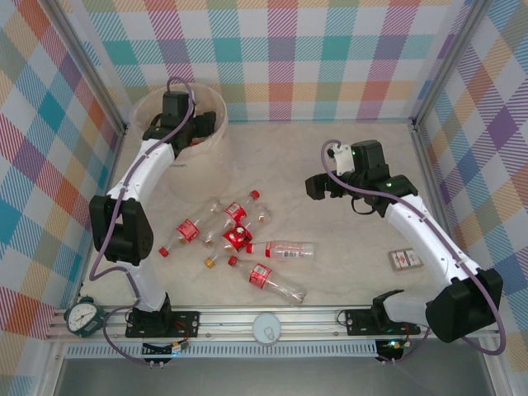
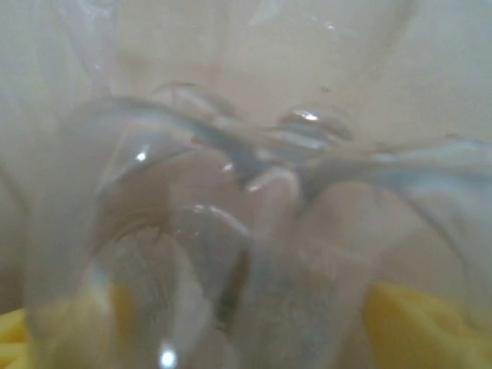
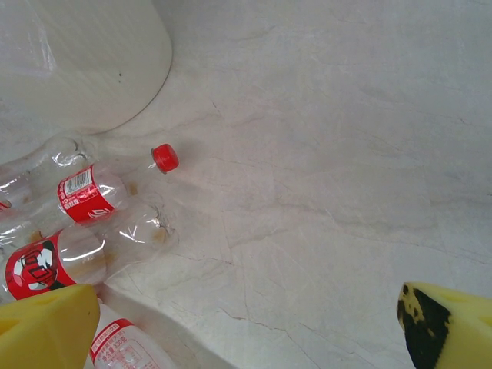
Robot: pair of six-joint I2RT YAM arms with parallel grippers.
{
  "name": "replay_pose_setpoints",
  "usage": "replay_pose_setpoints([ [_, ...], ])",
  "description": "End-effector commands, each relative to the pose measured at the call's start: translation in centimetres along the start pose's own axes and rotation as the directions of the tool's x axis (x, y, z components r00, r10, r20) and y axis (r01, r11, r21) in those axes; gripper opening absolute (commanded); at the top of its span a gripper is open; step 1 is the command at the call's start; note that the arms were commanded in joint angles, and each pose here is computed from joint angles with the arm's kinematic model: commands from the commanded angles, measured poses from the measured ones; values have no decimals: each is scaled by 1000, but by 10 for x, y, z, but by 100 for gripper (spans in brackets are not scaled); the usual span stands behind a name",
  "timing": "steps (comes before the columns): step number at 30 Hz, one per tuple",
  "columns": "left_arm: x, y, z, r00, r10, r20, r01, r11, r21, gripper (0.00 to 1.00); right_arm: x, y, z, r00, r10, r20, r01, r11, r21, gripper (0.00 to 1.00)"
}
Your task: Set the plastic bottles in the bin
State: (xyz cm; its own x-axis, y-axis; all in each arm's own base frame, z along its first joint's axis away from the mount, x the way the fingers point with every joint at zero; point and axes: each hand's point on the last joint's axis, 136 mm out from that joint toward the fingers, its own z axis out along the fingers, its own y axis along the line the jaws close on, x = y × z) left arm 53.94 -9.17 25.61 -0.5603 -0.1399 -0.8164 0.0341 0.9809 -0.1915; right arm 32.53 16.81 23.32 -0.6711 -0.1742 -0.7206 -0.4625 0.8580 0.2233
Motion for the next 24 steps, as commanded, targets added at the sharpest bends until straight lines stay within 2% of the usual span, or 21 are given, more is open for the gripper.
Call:
replay_pose_setpoints([
  [1, 26, -12, 3, 993, -12, -115, 17, 999, 39, 84, 8, 2, 4, 999, -9, -31, 8, 1000, -17, 99],
  [10, -8, -25, -24, 998, -11, -55, 16, 996, 84, 96, 16, 6, 4, 997, -46, -63, 43, 998, -46, 99],
  [20, -49, -44, -79, 998, -40, 49, 31, 984, 173, 97, 38, 37, 0, 961, -231, -153, 187, 949, -255, 99],
  [24, -63, -54, -99, 994, -68, 81, 48, 973, 225, 96, 58, 46, -4, 910, -369, -187, 291, 893, -345, 99],
])
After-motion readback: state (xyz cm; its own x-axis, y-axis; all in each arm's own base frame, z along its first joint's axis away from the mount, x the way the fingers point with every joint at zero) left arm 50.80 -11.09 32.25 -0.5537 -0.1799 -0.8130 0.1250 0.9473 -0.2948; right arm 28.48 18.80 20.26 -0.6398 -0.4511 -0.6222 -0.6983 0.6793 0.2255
